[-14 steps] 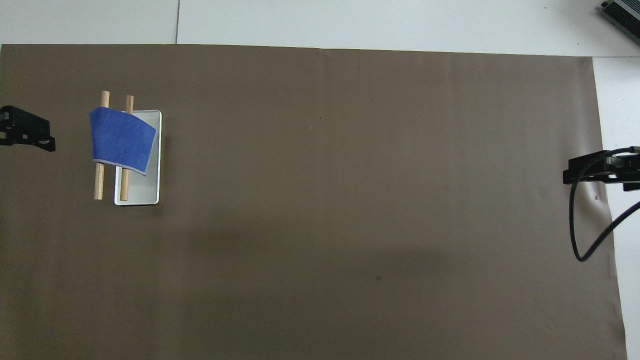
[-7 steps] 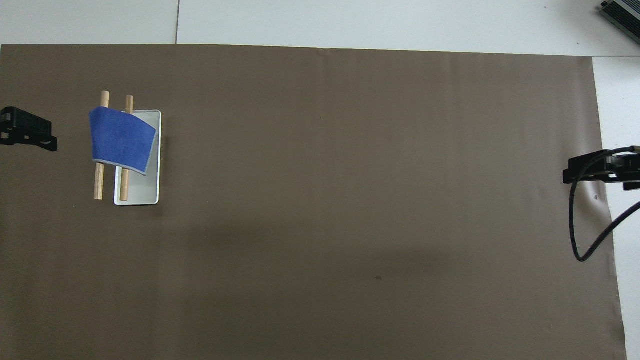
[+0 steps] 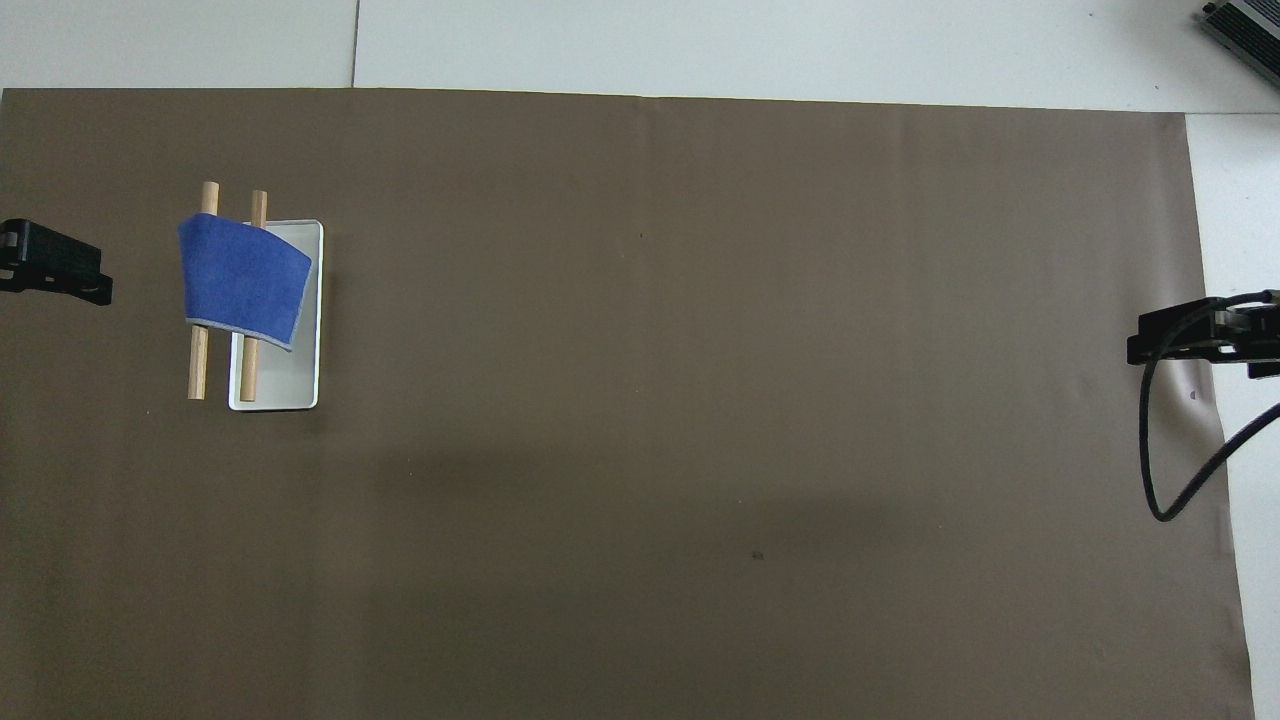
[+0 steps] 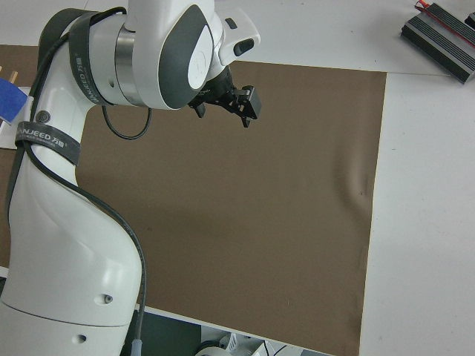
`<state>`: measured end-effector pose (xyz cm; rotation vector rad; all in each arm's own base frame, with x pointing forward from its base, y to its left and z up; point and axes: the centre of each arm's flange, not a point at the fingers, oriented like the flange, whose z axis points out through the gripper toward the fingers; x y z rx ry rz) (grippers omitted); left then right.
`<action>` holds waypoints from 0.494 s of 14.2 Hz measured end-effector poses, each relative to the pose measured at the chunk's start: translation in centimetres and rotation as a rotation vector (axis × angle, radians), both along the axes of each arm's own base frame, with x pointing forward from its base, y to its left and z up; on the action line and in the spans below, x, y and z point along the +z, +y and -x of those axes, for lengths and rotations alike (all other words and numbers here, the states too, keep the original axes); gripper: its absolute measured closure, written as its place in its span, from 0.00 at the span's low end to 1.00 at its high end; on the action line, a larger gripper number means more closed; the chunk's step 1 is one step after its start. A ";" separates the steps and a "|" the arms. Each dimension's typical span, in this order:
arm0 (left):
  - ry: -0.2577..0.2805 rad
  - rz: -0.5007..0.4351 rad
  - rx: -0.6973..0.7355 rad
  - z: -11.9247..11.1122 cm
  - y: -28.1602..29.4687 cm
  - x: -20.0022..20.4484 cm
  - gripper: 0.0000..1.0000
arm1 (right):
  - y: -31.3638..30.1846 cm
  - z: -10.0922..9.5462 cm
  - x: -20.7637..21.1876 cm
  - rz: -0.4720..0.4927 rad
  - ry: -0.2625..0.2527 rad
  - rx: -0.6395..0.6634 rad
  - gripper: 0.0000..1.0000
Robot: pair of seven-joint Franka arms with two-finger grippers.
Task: Right arm passes towel to left arm to hang
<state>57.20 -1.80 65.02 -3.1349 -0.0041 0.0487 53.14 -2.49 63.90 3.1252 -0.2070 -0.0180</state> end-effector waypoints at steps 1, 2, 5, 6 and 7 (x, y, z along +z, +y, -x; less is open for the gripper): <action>0.000 0.000 -0.014 0.0 0.0 0.0 0.00 | 0.0 -0.1 0.0 0.000 -0.005 0.000 0.00; 0.000 0.001 -0.033 0.0 0.1 0.0 0.00 | 0.0 -0.1 0.0 0.001 -0.011 0.001 0.00; 0.001 0.002 -0.059 0.0 0.2 0.0 0.00 | 0.0 -0.2 -0.1 0.001 -0.013 0.001 0.00; 0.001 0.002 -0.061 0.0 0.2 0.0 0.00 | 0.1 -0.2 -0.2 0.001 -0.012 0.004 0.00; 0.001 0.002 -0.063 0.0 0.2 0.0 0.00 | 0.1 -0.2 -0.2 0.001 -0.012 0.007 0.00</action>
